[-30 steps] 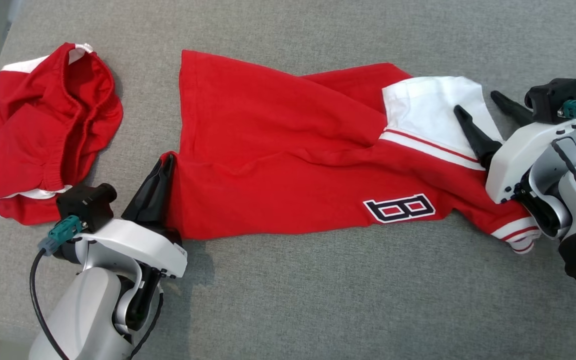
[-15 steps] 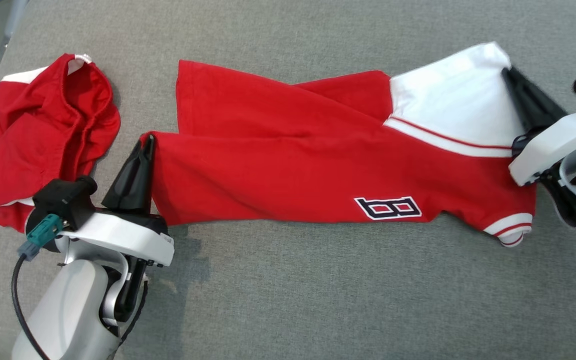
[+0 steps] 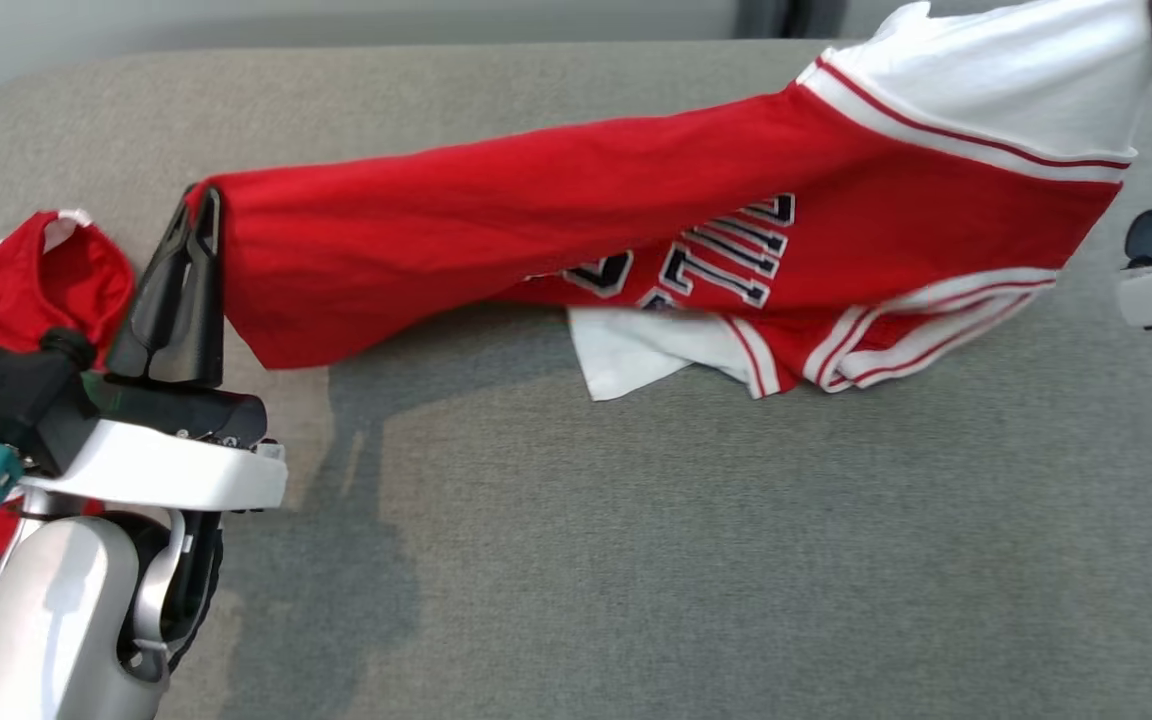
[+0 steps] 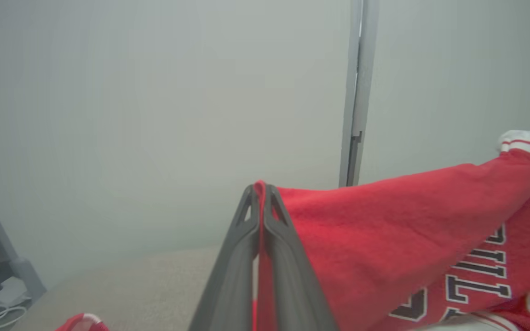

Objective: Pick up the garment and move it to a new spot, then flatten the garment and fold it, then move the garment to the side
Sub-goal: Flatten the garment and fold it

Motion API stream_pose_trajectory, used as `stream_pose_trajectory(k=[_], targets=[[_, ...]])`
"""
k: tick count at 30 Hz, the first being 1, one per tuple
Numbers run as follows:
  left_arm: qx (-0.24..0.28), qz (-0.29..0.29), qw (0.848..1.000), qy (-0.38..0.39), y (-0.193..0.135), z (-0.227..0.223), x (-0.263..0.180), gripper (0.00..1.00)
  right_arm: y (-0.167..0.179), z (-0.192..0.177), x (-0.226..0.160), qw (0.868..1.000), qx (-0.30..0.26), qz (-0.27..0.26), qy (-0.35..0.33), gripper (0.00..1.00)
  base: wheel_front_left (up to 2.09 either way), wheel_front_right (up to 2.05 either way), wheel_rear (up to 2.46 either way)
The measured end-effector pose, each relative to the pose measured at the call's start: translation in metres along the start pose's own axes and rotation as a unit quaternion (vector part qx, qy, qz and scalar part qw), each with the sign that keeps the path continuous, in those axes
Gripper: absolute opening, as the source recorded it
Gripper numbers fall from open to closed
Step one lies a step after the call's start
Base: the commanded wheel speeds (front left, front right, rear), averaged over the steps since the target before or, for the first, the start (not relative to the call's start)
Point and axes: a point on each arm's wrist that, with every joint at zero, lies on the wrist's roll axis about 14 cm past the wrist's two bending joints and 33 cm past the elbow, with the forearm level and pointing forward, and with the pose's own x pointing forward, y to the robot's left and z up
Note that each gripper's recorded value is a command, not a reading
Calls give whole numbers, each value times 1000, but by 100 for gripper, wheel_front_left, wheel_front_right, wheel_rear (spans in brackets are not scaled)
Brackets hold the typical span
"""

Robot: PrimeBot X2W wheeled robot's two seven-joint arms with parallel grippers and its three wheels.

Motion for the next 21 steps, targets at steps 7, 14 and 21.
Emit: stream_pose_trajectory(k=[7, 14, 21], targets=[[22, -40, 994, -98, -33, 78, 5, 0, -22, 95, -43, 993, -63, -60, -78, 0, 0, 0, 0], [33, -62, 986, -151, -53, 122, -1, 0, -20, 153, -75, 985, -93, -90, -117, 0, 0, 0, 0], [28, -72, 986, -147, -61, 122, 0, 0, -19, 151, -79, 987, -87, -96, -98, 0, 0, 0, 0]])
